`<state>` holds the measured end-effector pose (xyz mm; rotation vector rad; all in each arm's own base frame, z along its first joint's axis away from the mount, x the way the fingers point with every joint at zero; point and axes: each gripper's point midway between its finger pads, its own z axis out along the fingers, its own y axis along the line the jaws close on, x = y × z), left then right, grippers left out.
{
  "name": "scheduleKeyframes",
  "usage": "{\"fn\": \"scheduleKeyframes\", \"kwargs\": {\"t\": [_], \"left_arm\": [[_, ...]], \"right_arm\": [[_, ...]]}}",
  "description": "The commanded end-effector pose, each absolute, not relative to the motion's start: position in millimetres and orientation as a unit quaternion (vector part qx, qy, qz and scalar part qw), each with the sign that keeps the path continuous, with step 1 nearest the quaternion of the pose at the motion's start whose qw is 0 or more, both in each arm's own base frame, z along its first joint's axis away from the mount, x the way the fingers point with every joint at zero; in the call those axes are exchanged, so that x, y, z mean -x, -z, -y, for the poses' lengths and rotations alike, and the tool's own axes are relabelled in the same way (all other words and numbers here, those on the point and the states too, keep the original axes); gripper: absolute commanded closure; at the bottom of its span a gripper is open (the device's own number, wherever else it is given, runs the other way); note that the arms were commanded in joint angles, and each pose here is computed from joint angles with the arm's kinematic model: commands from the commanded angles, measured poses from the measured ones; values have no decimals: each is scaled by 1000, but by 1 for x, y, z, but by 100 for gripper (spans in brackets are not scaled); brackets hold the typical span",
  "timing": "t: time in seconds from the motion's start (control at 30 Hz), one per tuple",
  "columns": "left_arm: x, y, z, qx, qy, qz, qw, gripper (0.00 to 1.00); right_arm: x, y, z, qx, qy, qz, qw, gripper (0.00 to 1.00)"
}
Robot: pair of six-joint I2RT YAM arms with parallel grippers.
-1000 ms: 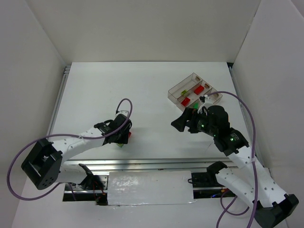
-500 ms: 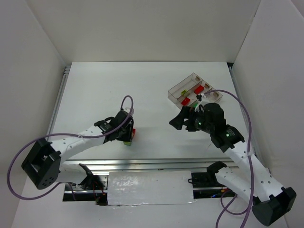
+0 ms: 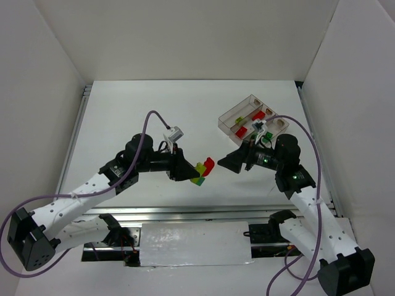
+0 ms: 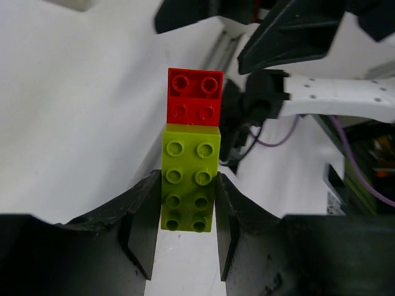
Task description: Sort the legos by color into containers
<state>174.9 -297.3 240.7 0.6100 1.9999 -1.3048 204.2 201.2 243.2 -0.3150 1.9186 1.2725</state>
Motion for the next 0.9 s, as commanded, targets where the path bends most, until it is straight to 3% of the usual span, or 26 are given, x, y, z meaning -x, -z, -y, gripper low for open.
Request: {"fn": "scheduleKeyframes", "kwargs": {"t": [0.0,0.4,0.73,0.87], "left_arm": [[-136,-289,311,-314,604,-659,320,100],[-136,-296,317,-314,623,-641,321,100],[-148,-292,324,-297,622,-651,318,100],[-149,-292,323,-295,621,-651,322,100]], "right_arm": [[-183,-282,-210,220,-550,-684,427,1],[-153,-294,-221,273,-627,-627,374,15],[-128,-296,-224,314,-640,-590,379,9],[-150,-293,-222,260,-611,-624,412,8]]}}
